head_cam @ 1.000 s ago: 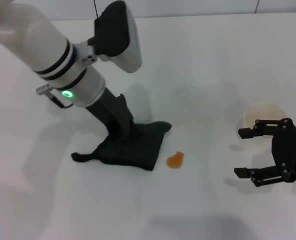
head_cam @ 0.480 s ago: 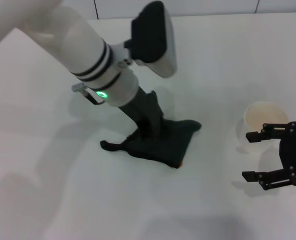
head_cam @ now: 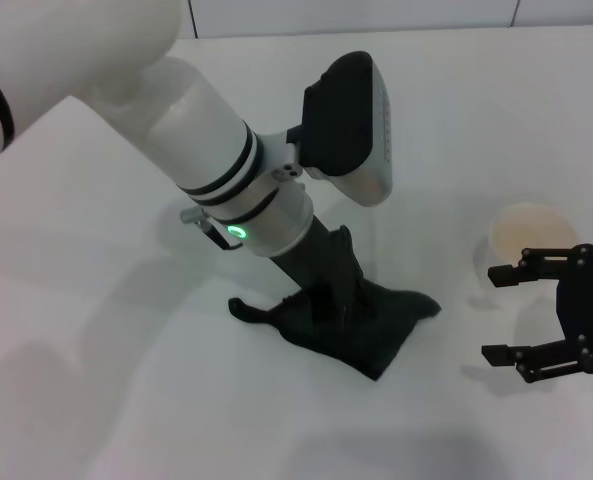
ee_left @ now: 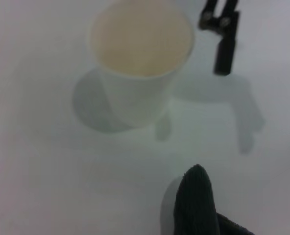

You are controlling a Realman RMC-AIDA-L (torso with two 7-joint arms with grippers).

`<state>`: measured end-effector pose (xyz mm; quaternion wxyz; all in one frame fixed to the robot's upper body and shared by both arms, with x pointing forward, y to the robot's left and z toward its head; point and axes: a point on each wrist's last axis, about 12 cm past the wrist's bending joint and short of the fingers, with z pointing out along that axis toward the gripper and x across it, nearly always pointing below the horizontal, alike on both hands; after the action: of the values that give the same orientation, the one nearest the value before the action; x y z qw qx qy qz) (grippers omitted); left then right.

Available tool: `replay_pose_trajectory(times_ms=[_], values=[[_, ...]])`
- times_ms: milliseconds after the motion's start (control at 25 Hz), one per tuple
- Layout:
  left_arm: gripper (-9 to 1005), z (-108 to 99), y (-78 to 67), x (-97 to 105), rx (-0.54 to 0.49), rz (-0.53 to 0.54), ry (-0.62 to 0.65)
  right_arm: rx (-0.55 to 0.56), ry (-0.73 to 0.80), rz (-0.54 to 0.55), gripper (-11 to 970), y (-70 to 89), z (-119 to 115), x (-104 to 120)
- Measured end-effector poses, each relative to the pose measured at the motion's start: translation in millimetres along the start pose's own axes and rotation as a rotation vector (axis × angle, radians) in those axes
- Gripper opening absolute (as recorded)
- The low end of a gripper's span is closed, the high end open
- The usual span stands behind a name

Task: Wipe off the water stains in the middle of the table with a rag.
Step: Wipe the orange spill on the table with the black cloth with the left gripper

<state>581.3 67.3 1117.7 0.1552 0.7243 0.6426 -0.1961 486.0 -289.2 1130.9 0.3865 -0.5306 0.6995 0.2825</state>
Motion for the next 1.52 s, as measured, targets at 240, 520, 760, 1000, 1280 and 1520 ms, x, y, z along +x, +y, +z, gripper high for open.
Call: replay_pose_trajectory(times_ms=[240,520,760,1000,1280,1520], values=[[80,6,-7.8,-2,0.038,0.021,0.008,-0.004,-0.003,0.003,838,-0.7,2,-2],[80,4,0.3,6,-0.016,0.002,0.024,-0.003,-0.006,0.004,838,-0.6,2,-2],[80,-5,11.8,23,-0.086,-0.049,0.047,-0.004,-0.008,0.006,838,-0.1,2,-2],[79,-16,22.8,38,-0.154,-0.111,0.046,-0.005,-0.01,0.003,838,-0.6,3,-3],[79,-21,28.4,44,-0.195,-0.13,0.062,-0.007,-0.012,0.002,838,-0.5,3,-4],[79,-18,28.1,27,-0.182,-0.072,0.045,-0.008,-0.015,0.001,838,-0.5,4,-4]])
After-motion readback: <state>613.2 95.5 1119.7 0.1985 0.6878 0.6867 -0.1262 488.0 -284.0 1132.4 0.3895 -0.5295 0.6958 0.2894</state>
